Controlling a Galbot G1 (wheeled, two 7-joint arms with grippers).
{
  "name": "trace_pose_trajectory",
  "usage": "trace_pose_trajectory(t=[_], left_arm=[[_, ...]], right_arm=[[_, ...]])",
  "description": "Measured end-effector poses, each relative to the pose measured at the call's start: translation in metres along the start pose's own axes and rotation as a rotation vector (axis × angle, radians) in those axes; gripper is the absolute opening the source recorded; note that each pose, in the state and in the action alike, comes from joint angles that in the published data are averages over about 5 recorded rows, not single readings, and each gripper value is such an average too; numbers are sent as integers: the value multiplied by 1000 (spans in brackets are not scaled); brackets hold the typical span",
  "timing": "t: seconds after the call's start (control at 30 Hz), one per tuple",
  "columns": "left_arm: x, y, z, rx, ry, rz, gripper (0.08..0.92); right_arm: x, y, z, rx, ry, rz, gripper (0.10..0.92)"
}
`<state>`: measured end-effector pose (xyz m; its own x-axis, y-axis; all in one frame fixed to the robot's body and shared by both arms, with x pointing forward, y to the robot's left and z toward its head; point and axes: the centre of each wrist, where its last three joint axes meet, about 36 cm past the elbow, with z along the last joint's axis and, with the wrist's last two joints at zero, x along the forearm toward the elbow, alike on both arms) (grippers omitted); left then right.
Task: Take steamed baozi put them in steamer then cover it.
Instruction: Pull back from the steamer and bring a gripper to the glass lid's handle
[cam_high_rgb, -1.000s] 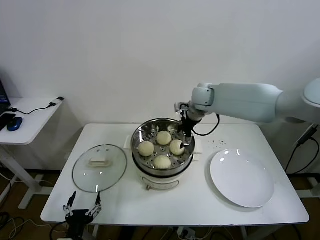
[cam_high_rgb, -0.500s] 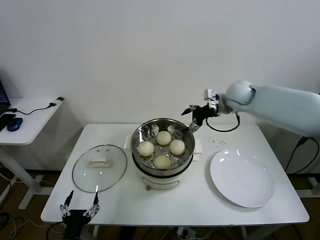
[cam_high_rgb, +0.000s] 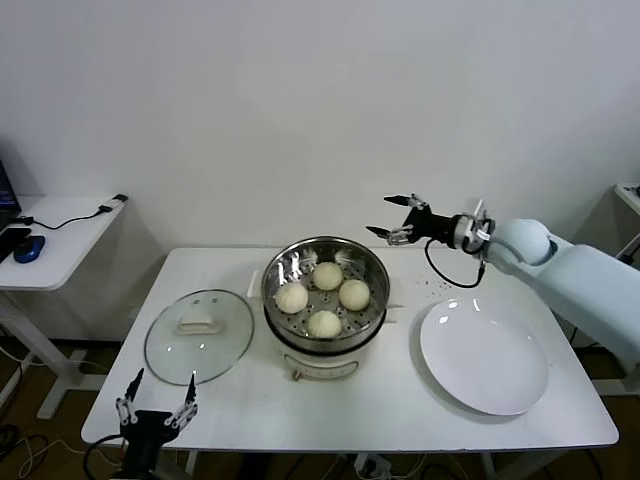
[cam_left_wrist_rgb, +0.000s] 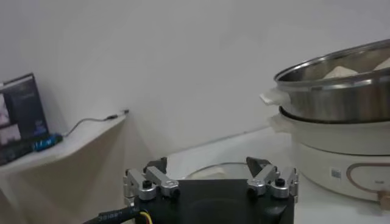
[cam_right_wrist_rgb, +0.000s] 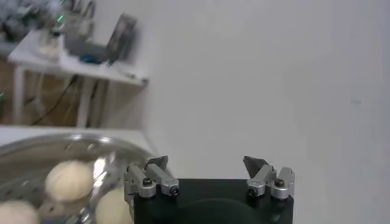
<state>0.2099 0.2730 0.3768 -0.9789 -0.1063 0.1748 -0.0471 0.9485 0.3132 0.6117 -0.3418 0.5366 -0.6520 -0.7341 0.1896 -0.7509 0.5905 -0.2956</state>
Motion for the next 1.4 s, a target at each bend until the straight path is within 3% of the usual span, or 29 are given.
trace_pose_trajectory(t=[0.27, 0.57, 1.0, 1.4], left_arm=[[-1, 6, -7, -135, -13, -12, 823], [-12, 15, -5, -430, -28, -36, 823], [-42, 13, 14, -1018, 23, -26, 823], [-106, -4, 40, -1258, 19, -14, 823]], right_arm=[[29, 32, 37, -121, -115, 169, 823], [68, 77, 85, -217, -154, 336, 823], [129, 131, 151, -300, -86, 547, 823], [152, 157, 178, -305, -7, 648, 823]])
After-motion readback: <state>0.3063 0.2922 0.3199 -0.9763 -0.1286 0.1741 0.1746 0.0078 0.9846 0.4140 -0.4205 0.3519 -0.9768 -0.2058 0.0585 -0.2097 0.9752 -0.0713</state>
